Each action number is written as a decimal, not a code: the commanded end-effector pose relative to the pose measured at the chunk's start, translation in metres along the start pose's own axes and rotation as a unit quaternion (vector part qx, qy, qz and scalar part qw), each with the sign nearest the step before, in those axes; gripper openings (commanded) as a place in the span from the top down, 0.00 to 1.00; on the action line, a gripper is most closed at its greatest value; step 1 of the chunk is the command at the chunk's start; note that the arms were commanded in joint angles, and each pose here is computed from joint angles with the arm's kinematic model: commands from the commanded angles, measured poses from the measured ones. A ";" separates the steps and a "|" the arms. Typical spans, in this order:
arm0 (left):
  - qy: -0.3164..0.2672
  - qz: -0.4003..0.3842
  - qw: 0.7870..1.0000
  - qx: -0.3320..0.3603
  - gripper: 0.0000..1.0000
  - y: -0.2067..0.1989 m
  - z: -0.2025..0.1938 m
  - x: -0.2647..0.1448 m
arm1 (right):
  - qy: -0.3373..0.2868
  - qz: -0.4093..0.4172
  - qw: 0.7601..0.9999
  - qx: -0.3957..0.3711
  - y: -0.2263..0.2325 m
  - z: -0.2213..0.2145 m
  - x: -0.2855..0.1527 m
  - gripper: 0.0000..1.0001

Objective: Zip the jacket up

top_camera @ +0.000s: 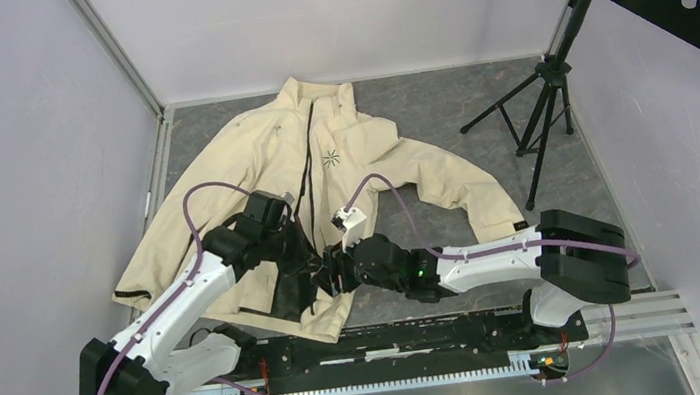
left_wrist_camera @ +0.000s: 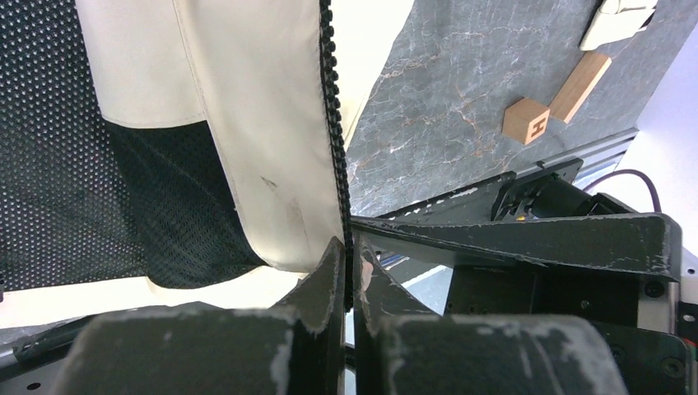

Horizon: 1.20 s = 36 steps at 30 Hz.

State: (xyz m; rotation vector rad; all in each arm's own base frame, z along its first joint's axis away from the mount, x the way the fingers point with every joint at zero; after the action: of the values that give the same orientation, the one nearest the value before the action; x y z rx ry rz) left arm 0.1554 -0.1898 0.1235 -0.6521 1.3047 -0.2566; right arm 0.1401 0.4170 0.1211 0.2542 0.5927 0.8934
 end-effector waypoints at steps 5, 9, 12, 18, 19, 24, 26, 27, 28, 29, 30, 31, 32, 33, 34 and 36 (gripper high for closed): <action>-0.023 -0.010 1.000 0.004 0.98 -0.016 0.011 -0.011 | -0.030 0.060 0.998 0.013 0.014 0.003 -0.010 0.48; -0.017 -0.008 1.000 0.005 0.98 -0.013 0.009 -0.009 | -0.046 0.083 0.995 0.005 0.019 0.007 -0.014 0.58; -0.017 -0.009 1.000 0.008 0.98 -0.013 0.009 -0.009 | -0.049 0.110 0.993 -0.001 0.023 0.008 -0.015 0.60; -0.011 -0.012 1.000 0.019 0.98 -0.013 0.006 -0.010 | -0.055 0.136 0.989 -0.016 0.015 0.010 -0.019 0.47; -0.010 -0.012 1.000 0.020 0.98 -0.013 0.006 -0.010 | -0.051 0.148 0.987 -0.018 0.017 0.008 -0.020 0.47; -0.007 -0.017 0.999 0.026 0.98 -0.015 0.005 -0.011 | -0.052 0.175 0.983 -0.019 0.020 0.006 -0.022 0.50; -0.005 -0.015 0.999 0.030 0.98 -0.015 0.005 -0.012 | -0.053 0.187 0.981 -0.019 0.022 0.006 -0.022 0.54; -0.004 -0.016 0.999 0.032 0.98 -0.015 0.005 -0.012 | -0.058 0.193 0.979 -0.019 0.024 0.008 -0.023 0.55; -0.004 -0.017 0.999 0.032 0.98 -0.015 0.004 -0.013 | -0.059 0.193 0.979 -0.020 0.024 0.008 -0.022 0.56; -0.003 -0.019 0.999 0.033 0.98 -0.016 0.004 -0.013 | -0.059 0.194 0.979 -0.024 0.024 0.008 -0.021 0.56; -0.002 -0.020 0.999 0.033 0.98 -0.017 0.004 -0.014 | -0.059 0.194 0.979 -0.027 0.024 0.009 -0.019 0.54; -0.001 -0.021 0.999 0.034 0.98 -0.017 0.004 -0.014 | -0.054 0.191 0.980 -0.028 0.023 0.007 -0.016 0.52; -0.001 -0.023 0.999 0.035 0.98 -0.018 0.004 -0.014 | -0.052 0.192 0.980 -0.029 0.023 0.007 -0.015 0.52; -0.001 -0.023 0.999 0.036 0.98 -0.019 0.004 -0.015 | -0.049 0.192 0.980 -0.029 0.023 0.005 -0.014 0.52; -0.002 -0.025 0.999 0.037 0.98 -0.019 0.004 -0.015 | -0.047 0.192 0.980 -0.028 0.022 0.004 -0.013 0.52; -0.002 -0.025 0.999 0.038 0.98 -0.020 0.005 -0.015 | -0.042 0.195 0.980 -0.026 0.022 0.001 -0.011 0.53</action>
State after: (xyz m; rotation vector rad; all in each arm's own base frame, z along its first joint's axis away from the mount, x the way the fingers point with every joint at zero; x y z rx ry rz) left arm 0.1543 -0.1889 0.1300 -0.6324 1.3098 -0.2674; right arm 0.1196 0.4117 0.1219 0.3476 0.4991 1.2191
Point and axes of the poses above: each gripper's point midway between its finger pads, its own x axis out along the fingers, its own y axis along the line the jaws close on, z = x × y, the point moved 1 cm from there along -x, back along the fingers, and after that the axes turned 5 degrees about -x, right-handed, at the moved point
